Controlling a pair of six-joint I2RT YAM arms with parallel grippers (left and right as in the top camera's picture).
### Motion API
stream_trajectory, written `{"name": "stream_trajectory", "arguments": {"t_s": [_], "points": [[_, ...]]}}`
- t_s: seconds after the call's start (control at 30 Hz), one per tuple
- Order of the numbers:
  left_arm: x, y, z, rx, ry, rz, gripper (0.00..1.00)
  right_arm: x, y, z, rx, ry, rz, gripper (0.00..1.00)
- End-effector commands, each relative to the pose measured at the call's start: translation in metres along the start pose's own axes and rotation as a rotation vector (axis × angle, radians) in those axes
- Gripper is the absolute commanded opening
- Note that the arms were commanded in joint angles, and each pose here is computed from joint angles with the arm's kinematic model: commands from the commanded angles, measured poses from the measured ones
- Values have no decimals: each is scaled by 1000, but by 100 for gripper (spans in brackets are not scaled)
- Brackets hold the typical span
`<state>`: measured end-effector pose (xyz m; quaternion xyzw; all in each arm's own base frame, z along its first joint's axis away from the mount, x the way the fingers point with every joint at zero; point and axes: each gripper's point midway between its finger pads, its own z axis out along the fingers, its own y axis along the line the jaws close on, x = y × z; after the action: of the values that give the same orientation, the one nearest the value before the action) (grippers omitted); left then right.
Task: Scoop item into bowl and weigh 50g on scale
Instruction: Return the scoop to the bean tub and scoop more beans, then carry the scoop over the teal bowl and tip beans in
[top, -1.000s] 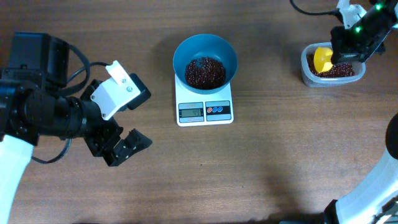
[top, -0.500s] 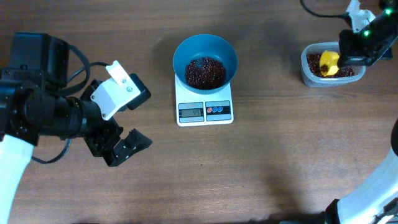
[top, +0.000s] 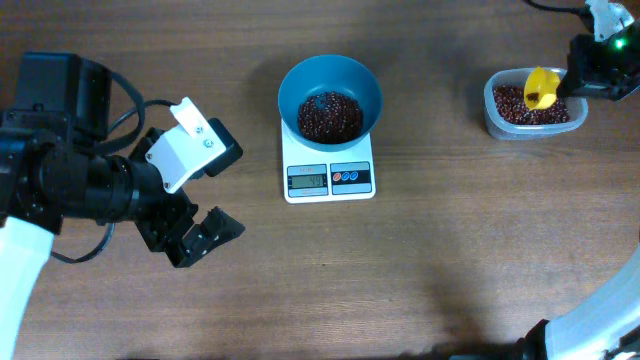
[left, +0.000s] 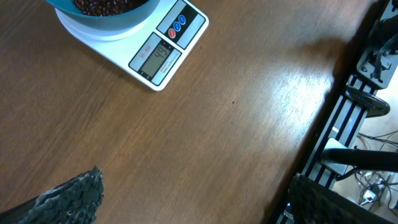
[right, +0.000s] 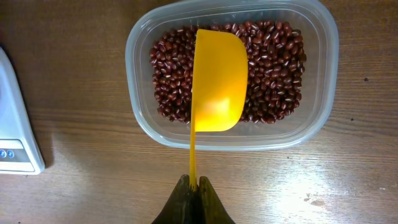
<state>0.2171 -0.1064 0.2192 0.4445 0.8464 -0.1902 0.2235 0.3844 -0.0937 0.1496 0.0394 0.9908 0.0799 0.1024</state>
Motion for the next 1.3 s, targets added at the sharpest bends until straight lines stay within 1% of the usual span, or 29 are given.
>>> {"name": "stream_trajectory", "arguments": {"t_s": [0.0, 0.03, 0.07, 0.13, 0.17, 0.23, 0.4, 0.53, 0.57, 0.67, 0.7, 0.77, 0.87, 0.93, 1.0, 1.07, 1.1, 1.13, 1.17, 1.2, 1.23, 1.27], "points": [[-3, 1, -2, -6, -9, 20, 99, -7, 15, -19, -39, -60, -13, 4], [-3, 1, -2, -6, -9, 20, 99, -7, 14, -19, -20, -57, -21, 4], [-3, 1, -2, -6, -9, 20, 99, -4, 3, -16, 44, -35, -19, 4], [-3, 1, -2, -6, -9, 20, 99, 0, 15, -23, -2, -30, -23, 4], [-3, 1, -2, -6, -9, 20, 99, 1, 0, -21, 86, -19, -23, 4], [-3, 1, -2, -6, -9, 20, 99, -2, 14, -23, 5, -42, -25, 4], [-3, 1, -2, -6, -9, 20, 99, -2, 35, -25, -133, -59, -56, 4], [-3, 1, -2, -5, -9, 20, 98, -13, 79, -42, -379, -135, -83, 4], [-3, 1, -2, -6, -9, 20, 99, -18, 90, -48, -412, -153, -102, 4], [-3, 1, -2, -6, -9, 20, 99, -34, 140, -62, -462, -214, -246, 4], [-3, 1, -2, -6, -9, 20, 99, -40, 169, -64, -475, -244, -334, 4], [-3, 1, -2, -6, -9, 20, 99, -38, 213, -57, -459, -251, -462, 4], [-3, 1, -2, -6, -9, 20, 99, -21, 269, -53, -494, -231, -593, 4], [-3, 1, -2, -6, -9, 20, 99, -21, 267, -34, -294, -218, -651, 4], [-3, 1, -2, -6, -9, 20, 99, -18, 287, -42, -313, -243, -697, 4], [-3, 1, -2, -6, -9, 20, 99, -19, 282, -36, -254, -234, -700, 4], [-3, 1, -2, -6, -9, 20, 99, -17, 292, -44, -313, -249, -710, 4], [-3, 1, -2, -6, -9, 20, 99, -17, 291, -45, -304, -249, -710, 4], [-3, 1, -2, -6, -9, 20, 99, -18, 279, -36, -239, -225, -697, 4], [-3, 1, -2, -6, -9, 20, 99, -14, 297, -49, -326, -249, -718, 4], [-3, 1, -2, -6, -9, 20, 99, -13, 301, -51, -315, -253, -731, 4], [-3, 1, -2, -6, -9, 20, 99, -10, 286, -33, -194, -212, -761, 4]]}}
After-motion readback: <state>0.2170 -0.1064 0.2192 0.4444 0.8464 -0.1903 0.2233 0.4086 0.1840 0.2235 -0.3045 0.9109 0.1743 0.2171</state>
